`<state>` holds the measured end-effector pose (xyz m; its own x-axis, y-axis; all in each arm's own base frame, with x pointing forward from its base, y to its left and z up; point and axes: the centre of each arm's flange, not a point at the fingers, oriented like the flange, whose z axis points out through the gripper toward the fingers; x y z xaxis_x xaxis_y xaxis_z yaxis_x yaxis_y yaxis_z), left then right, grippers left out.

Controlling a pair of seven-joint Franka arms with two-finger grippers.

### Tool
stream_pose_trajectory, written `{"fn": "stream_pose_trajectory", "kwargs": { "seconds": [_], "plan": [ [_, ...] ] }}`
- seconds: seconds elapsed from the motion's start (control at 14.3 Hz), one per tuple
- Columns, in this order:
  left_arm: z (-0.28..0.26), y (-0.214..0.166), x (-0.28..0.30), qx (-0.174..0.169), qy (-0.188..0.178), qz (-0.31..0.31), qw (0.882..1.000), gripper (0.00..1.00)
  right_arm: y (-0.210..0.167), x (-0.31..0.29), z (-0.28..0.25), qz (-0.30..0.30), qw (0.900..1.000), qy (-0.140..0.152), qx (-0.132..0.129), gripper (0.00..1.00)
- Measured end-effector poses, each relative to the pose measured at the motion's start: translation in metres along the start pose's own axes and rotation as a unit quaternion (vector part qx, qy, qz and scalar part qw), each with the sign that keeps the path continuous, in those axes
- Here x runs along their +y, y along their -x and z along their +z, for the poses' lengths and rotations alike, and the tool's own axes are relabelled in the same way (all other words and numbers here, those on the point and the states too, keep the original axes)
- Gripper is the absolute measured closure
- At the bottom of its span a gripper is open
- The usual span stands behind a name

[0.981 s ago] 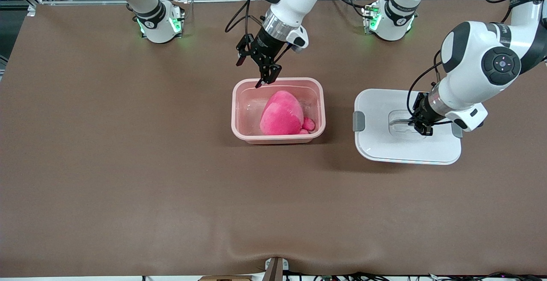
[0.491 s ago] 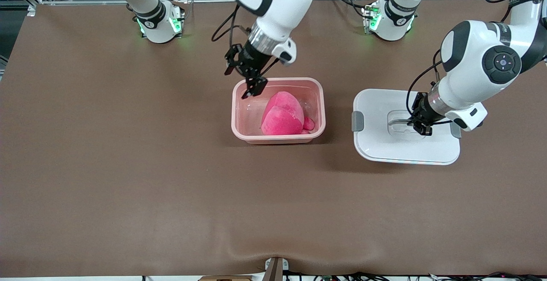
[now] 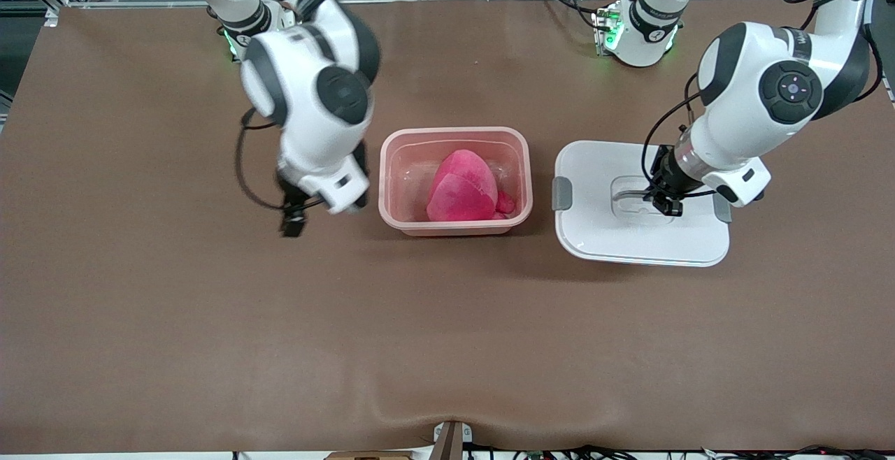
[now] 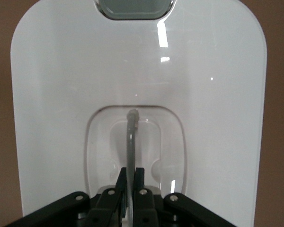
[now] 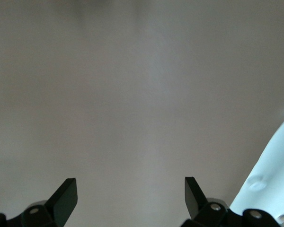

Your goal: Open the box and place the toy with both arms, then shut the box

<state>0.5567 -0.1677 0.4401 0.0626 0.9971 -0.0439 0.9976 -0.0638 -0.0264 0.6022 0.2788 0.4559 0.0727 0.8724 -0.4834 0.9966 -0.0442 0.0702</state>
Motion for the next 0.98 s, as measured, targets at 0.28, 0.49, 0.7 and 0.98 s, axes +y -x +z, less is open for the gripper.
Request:
{"fn": "stream_pose_trajectory", "kwargs": {
  "seconds": [0.28, 0.49, 0.7, 0.98],
  "plan": [
    [-0.005, 0.036, -0.007, -0.004, 0.004, -0.013, 1.000, 0.93, 0.105, 0.061, 0.060, 0.195, 0.981, -0.012, 0.020, 0.00],
    [-0.004, 0.067, -0.017, -0.006, 0.003, -0.015, 1.000, 0.93, 0.164, 0.084, 0.096, 0.308, 0.949, -0.034, 0.058, 0.00],
    [-0.004, 0.086, -0.024, -0.008, 0.002, -0.012, 1.000, 0.93, 0.216, 0.096, 0.135, 0.389, 0.911, -0.080, 0.112, 0.00],
    [-0.007, 0.125, -0.032, -0.016, 0.004, -0.016, 1.000, 0.93, 0.245, 0.107, 0.178, 0.519, 0.835, -0.118, 0.137, 0.00]
  ]
}}
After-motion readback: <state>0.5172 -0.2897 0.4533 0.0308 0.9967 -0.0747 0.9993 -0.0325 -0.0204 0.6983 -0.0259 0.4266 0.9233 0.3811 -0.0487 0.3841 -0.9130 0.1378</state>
